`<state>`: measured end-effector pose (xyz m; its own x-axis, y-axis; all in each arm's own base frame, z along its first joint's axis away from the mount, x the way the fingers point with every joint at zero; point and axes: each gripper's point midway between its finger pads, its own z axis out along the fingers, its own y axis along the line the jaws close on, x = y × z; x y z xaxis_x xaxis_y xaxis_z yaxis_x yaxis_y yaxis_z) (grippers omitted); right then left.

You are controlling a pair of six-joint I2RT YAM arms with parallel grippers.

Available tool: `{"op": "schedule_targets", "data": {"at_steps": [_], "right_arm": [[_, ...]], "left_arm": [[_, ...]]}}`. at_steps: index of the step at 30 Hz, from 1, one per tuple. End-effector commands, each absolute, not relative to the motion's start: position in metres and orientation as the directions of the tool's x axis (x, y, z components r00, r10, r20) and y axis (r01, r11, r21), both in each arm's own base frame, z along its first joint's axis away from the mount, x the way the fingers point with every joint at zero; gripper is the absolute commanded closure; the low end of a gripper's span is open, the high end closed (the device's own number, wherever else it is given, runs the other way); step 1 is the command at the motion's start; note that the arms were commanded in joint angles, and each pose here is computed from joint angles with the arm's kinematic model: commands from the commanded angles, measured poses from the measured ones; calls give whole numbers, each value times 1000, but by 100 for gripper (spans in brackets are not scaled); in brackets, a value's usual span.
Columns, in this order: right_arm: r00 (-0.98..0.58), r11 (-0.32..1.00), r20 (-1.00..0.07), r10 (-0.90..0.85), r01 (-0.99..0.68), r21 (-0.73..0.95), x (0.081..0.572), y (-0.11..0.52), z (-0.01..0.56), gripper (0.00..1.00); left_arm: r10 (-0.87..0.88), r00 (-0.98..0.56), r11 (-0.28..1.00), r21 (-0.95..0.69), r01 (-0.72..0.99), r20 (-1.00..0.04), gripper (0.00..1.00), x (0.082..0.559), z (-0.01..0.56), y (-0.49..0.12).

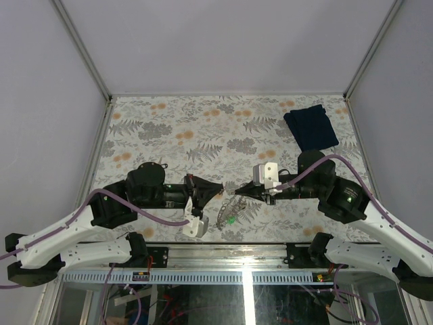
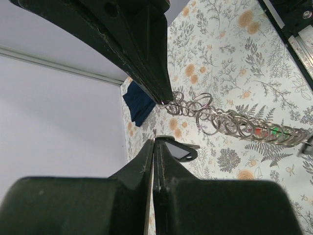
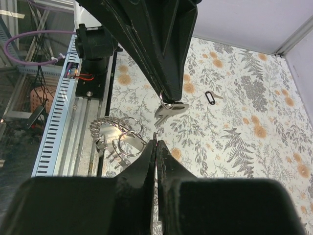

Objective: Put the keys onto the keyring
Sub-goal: Insert the key onto the keyring.

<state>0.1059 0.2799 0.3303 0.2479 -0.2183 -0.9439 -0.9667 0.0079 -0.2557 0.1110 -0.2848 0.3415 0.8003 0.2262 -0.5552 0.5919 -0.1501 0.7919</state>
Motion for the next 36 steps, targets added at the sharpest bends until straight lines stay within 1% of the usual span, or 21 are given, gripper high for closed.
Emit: {"op": "schedule_targets", "data": {"at_steps": [1,13,36], "right_arm": [[322,-18,-939,-122,-946,-322,101,284,362,100],[311,-100,-949,-56,-947,-305,90,297,379,100],[304,-47,-950,-71,-952,-301,101,300,378,100]], "left_arm": [[201,802,-124,797,591,-563,100,110,348,-288],[156,806,-187,784,592,-571,100,99,343,-293],[120,807,-220,777,590,-578,100,90,343,-293]]}}
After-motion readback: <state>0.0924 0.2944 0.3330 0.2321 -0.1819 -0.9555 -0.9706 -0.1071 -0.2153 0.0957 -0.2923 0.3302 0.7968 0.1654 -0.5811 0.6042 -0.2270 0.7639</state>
